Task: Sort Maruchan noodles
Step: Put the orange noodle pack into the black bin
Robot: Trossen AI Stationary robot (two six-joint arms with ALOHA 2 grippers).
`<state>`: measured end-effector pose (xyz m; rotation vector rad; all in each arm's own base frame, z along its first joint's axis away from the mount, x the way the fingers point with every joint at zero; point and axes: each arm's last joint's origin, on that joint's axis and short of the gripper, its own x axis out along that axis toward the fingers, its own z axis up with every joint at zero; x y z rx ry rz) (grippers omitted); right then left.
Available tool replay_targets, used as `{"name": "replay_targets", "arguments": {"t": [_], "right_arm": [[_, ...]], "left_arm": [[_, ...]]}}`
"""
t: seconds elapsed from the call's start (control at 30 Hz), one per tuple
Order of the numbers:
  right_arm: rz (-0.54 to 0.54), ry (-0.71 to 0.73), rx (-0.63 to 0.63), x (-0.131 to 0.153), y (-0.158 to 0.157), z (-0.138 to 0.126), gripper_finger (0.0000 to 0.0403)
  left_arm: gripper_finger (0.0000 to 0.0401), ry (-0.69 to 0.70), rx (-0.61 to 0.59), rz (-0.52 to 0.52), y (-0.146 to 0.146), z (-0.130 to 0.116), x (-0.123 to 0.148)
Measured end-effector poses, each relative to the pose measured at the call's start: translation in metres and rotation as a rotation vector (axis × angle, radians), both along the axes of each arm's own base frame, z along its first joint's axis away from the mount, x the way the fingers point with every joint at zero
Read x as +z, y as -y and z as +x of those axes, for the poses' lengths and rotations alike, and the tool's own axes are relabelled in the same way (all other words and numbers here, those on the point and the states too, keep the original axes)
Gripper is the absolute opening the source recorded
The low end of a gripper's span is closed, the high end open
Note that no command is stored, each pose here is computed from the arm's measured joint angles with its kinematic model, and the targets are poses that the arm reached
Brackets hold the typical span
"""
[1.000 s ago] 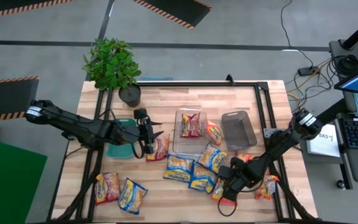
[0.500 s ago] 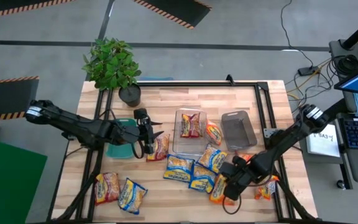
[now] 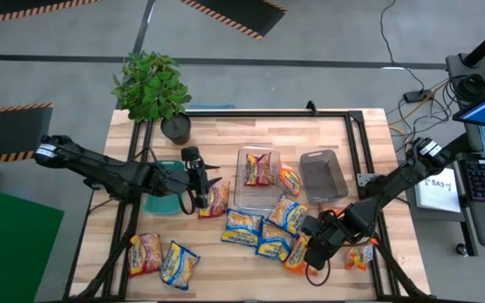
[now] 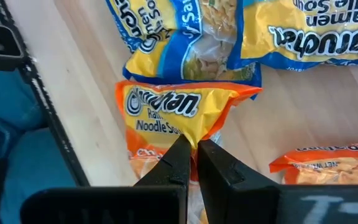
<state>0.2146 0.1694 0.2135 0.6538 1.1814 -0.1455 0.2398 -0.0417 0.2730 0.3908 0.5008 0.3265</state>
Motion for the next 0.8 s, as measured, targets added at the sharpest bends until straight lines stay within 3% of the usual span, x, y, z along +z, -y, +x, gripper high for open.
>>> {"name": "replay_targets", "arguments": {"t": [0.23, 0.47, 0.8], "right_arm": [[0.015, 0.018, -0.003, 0.028, 0.001, -0.001, 0.0010], [-0.056, 0.010, -0.002, 0.057, 0.001, 0.000, 0.0009], [-0.118, 0.201, 0.026, 0.096, 0.001, 0.007, 0.0009]], "left_arm": [[0.0139, 0.000, 0.000, 0.000, 0.000, 0.000, 0.000], [0.0139, 0.005, 0.000, -0.001, 0.000, 0.000, 0.000], [0.0139, 0.006, 0.000, -0.002, 0.000, 0.000, 0.000]]}}
